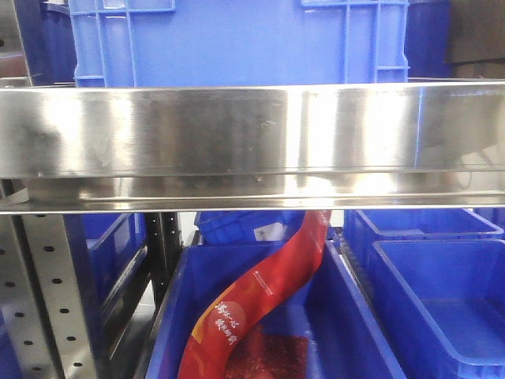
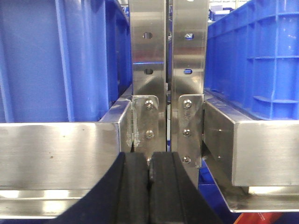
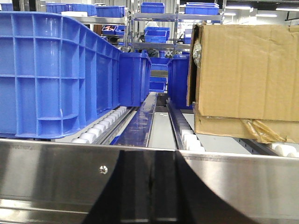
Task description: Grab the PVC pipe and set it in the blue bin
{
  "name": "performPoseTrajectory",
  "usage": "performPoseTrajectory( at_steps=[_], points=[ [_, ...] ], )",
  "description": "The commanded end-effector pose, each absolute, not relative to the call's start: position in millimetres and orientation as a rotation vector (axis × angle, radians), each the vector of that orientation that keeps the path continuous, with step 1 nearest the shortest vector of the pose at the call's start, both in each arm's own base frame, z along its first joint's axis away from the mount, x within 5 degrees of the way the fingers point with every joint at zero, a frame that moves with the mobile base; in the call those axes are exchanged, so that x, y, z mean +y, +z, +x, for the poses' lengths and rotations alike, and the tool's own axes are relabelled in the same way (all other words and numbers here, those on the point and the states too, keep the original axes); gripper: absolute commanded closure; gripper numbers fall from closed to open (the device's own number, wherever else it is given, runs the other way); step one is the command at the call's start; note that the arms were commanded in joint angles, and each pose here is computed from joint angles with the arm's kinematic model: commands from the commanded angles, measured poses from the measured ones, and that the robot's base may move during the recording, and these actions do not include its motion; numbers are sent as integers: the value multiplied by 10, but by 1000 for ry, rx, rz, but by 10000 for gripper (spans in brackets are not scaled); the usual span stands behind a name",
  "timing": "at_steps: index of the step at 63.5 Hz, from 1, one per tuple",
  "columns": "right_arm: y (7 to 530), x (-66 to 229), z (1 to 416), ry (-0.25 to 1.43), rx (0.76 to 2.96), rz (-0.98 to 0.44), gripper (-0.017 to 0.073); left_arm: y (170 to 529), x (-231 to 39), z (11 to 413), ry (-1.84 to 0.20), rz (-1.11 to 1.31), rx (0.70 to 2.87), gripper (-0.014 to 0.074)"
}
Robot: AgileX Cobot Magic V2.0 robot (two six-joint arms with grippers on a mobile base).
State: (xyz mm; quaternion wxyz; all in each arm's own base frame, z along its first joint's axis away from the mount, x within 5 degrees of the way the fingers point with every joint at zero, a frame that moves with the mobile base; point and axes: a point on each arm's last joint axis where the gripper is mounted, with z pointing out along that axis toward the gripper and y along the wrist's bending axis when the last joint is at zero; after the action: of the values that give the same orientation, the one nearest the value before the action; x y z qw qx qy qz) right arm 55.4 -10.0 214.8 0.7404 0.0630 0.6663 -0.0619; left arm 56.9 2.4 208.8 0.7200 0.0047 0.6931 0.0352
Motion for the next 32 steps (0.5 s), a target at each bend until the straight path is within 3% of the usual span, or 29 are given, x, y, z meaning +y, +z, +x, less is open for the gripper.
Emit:
performPoseTrajectory(
  at_steps=[1, 32],
  points=[
    [2165, -102, 549, -141, 1442, 140, 727, 2120, 27, 562, 79, 3, 1497, 705],
    [2165, -102, 549, -141, 1442, 140, 727, 2120, 27, 562, 79, 3, 1497, 705]
  ],
)
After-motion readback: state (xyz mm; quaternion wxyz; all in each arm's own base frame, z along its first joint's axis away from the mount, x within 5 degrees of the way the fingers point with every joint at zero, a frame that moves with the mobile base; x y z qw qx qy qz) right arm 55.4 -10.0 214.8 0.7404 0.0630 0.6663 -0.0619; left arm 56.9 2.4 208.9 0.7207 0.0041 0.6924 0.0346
